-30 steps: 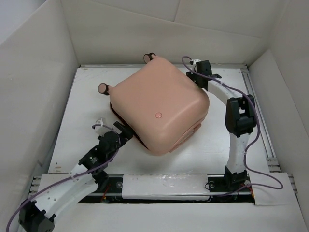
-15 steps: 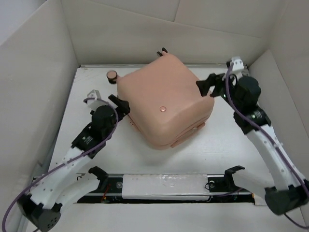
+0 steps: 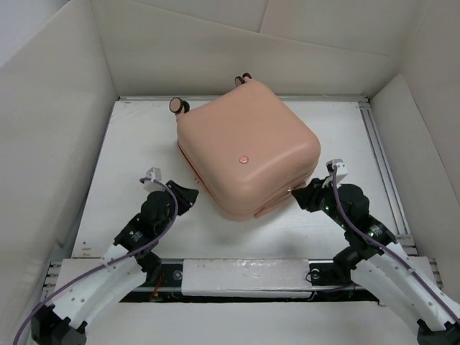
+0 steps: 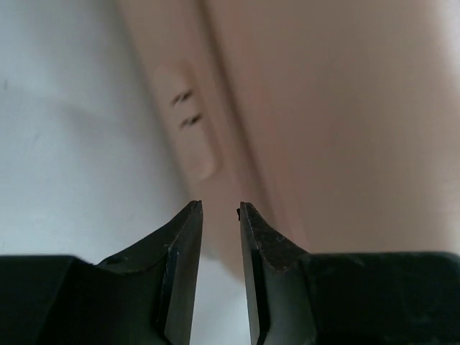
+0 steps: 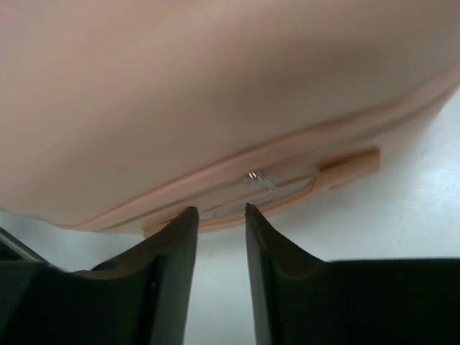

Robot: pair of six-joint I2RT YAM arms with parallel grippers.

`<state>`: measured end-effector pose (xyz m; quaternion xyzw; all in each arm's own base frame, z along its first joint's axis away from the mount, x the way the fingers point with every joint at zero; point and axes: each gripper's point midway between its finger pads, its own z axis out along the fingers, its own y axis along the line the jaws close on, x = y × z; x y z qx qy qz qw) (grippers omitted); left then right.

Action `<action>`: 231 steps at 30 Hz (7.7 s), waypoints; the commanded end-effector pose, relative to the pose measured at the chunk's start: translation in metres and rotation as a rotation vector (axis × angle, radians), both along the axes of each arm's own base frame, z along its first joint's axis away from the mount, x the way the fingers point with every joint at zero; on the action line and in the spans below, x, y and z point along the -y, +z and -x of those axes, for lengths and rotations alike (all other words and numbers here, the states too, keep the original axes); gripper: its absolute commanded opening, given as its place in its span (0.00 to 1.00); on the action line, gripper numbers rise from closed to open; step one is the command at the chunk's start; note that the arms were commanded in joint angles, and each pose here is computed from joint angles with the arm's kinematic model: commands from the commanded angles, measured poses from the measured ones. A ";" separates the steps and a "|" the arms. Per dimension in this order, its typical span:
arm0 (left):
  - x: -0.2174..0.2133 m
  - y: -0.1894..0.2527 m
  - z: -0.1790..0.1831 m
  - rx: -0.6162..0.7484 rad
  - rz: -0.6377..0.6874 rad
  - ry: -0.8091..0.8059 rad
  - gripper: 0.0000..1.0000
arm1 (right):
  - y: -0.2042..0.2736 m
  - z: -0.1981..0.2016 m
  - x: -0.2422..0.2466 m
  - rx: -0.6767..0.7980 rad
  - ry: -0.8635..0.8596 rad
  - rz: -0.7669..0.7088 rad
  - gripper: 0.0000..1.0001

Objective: Pack the luggage

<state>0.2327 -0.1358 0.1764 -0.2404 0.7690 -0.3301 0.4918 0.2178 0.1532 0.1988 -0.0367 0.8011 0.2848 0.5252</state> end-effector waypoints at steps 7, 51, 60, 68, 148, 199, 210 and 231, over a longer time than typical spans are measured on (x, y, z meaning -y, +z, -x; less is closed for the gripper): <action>0.061 -0.042 0.036 -0.057 0.118 -0.342 0.29 | -0.048 -0.010 -0.002 -0.021 -0.022 0.014 0.51; 0.129 -0.042 0.032 0.007 0.118 -0.489 0.19 | -0.045 0.029 -0.097 0.055 0.326 -0.084 0.00; 0.138 -0.041 0.016 0.012 0.155 -0.438 0.16 | -0.012 0.092 -0.151 0.034 0.496 -0.129 0.00; 0.147 -0.039 0.012 0.014 0.212 -0.440 0.14 | -0.012 0.113 -0.224 0.028 0.510 -0.028 0.00; 0.106 -0.044 -0.003 0.022 0.088 -0.376 0.04 | -0.057 0.039 -0.110 0.073 0.099 0.172 0.42; 0.135 -0.031 -0.014 0.059 0.107 -0.431 0.00 | -0.042 0.039 -0.121 0.158 0.387 0.112 0.00; 0.156 -0.034 -0.022 0.043 0.199 -0.458 0.00 | 0.003 0.078 -0.199 0.131 0.610 0.041 0.00; 0.100 -0.038 -0.026 0.063 0.154 -0.384 0.17 | 0.021 0.047 -0.228 0.132 0.341 -0.110 0.57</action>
